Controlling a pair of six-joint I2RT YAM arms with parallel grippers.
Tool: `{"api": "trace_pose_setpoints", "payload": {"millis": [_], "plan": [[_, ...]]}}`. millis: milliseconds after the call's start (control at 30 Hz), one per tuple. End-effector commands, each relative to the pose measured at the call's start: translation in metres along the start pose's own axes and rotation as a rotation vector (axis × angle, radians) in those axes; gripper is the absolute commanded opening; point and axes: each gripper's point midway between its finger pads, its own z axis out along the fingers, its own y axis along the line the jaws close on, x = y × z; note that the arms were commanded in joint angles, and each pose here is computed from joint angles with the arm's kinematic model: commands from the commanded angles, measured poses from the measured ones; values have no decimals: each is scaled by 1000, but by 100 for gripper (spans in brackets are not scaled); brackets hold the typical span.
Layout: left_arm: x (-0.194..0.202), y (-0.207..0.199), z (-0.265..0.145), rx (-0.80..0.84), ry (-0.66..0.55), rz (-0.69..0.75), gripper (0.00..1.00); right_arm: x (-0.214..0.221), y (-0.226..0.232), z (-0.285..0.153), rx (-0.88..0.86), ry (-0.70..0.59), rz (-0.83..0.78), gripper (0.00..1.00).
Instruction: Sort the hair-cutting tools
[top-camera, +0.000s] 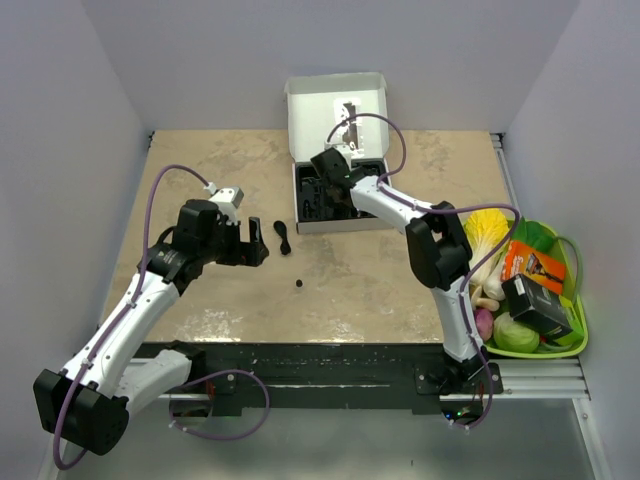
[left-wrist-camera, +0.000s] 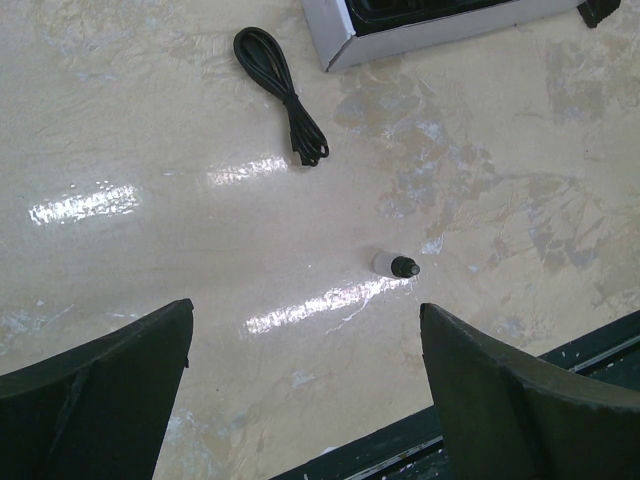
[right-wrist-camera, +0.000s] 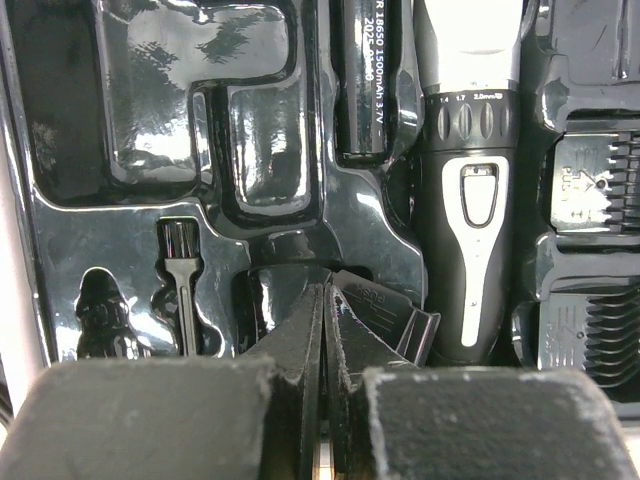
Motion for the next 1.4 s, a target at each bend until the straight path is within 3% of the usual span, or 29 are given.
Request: {"api": "trace_pose_setpoints", "payload": {"millis": [0,533,867,1367], "plan": [[-16,-5,-5,13,-48,20,100,0,-3,2,5,-9,11,0],[-25,-9,-11,23,-67,18,100,-64,-5,-65,-63,-160,81,0],[-22,-9,-12,27,-68,14,100,-55,-24,-72,15,-138,77,0],[-21,-6,-11,15,-65,20,100,-32,-37,-50,69,-95,152,0]]}}
